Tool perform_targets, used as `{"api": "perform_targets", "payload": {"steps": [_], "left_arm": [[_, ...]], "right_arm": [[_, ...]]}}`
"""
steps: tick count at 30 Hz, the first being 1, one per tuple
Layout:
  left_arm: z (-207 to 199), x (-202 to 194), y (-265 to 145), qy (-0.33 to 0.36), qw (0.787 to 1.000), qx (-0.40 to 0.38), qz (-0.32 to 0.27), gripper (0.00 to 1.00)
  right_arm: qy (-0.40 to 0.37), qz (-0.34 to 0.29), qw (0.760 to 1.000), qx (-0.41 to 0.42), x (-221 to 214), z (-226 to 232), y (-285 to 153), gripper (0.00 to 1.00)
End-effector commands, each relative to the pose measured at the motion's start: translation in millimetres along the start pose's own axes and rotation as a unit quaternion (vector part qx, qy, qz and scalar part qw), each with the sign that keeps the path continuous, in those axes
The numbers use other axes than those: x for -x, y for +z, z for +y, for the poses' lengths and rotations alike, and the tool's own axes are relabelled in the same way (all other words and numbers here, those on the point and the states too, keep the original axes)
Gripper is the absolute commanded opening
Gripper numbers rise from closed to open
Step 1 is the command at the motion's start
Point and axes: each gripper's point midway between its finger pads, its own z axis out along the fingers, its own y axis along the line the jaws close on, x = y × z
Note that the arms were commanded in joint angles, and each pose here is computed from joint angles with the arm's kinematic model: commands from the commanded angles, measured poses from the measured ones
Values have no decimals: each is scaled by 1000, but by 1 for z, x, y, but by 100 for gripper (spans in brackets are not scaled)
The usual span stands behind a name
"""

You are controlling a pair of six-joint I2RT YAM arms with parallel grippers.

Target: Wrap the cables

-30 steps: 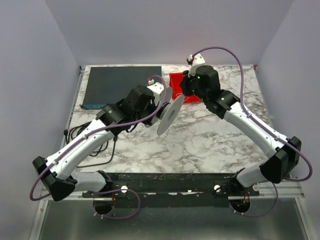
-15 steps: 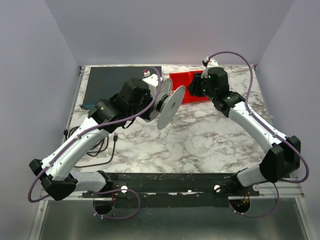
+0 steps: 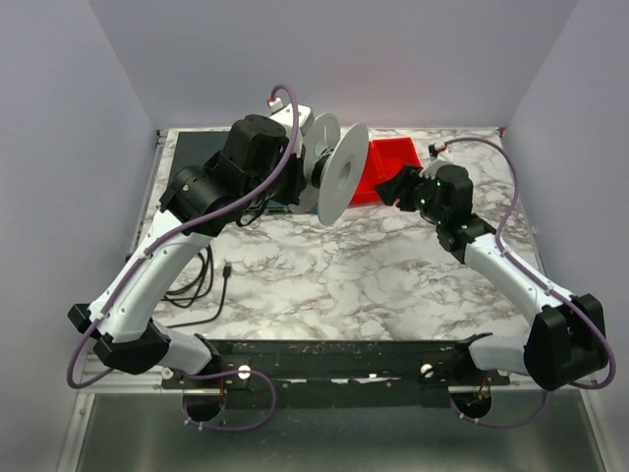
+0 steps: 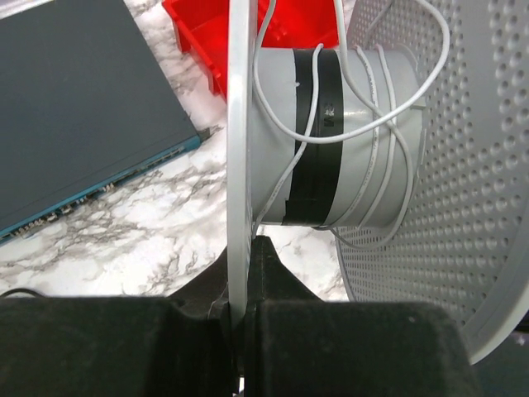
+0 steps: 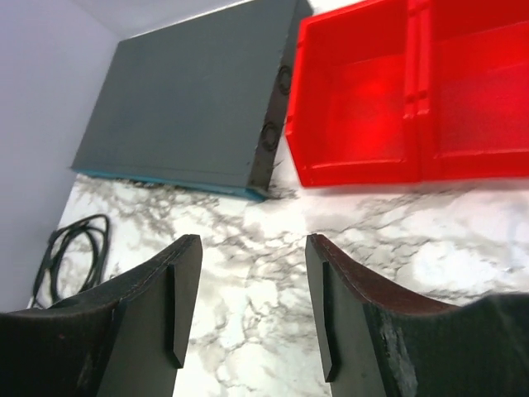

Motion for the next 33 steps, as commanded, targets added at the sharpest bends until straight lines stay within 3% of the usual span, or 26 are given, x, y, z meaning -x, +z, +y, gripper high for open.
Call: {"api": "perform_targets", "payload": {"steps": [1,13,17,22,27,33], "left_arm": [[-8,31,-16,-39,999,-15,-31,0],[-23,58,-30,-87,994,-56,-45,0],[-32,60,-39,-86,991,-96,-43,0],[-41,57,-47,-31,987,-144,-57,0],[-48,54,-61,35,978,-191,-82,0],[-56,41,-78,102,953,-266,-104,0]], "right_arm": [[36,-45,994,88,4,28,-12,61],[65,-62,975,202,-8,59,-33,64],[66,-66,976,199,1,62,-35,64],[63,-72,986,137,8,46,-36,63],[55,-69,988,126,13,47,-46,63],[60,-59,994,76,18,37,-59,63]]}}
